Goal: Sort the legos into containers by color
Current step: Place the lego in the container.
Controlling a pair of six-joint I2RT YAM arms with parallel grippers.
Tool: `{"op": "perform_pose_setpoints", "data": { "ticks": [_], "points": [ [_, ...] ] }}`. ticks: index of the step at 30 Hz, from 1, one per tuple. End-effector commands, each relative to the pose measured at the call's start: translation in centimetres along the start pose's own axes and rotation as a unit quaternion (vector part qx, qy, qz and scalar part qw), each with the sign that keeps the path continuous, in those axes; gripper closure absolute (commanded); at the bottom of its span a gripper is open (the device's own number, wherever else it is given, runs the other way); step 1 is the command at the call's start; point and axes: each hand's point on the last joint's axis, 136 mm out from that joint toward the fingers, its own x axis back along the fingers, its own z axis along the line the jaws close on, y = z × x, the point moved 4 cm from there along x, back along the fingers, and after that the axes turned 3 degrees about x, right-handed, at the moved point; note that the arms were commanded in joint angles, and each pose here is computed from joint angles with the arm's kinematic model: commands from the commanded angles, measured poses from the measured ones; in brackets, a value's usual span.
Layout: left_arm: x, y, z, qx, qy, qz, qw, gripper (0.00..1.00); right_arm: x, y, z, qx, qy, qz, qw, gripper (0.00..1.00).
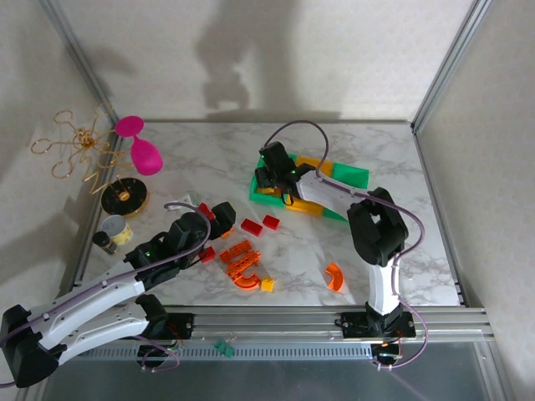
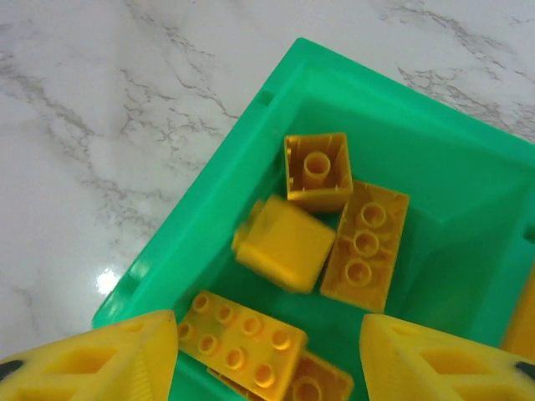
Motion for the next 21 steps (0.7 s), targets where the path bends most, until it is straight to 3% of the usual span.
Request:
{"op": "perform_pose_setpoints", "data": {
  "ticks": [1, 10, 21],
  "points": [
    [0.7, 0.4, -0.2, -0.005, -0.001, 0.009, 1.0, 0.0, 5.4, 0.8, 1.5, 0.002, 0.033, -0.034, 0.999, 0.37],
    [1.3, -1.3, 1.3, 0.008, 0.006, 0.053, 0.999, 0.0, 10.5, -9.5, 3.4, -0.027, 0.053, 0.062, 0.996, 0.23],
    [1.2, -4.7, 2.7, -0.002, 0.005, 0.11, 0.994, 0.0, 14.6, -19.5, 6.4, -0.099, 0.076, 0.139, 0.982, 0.17]
  ]
}}
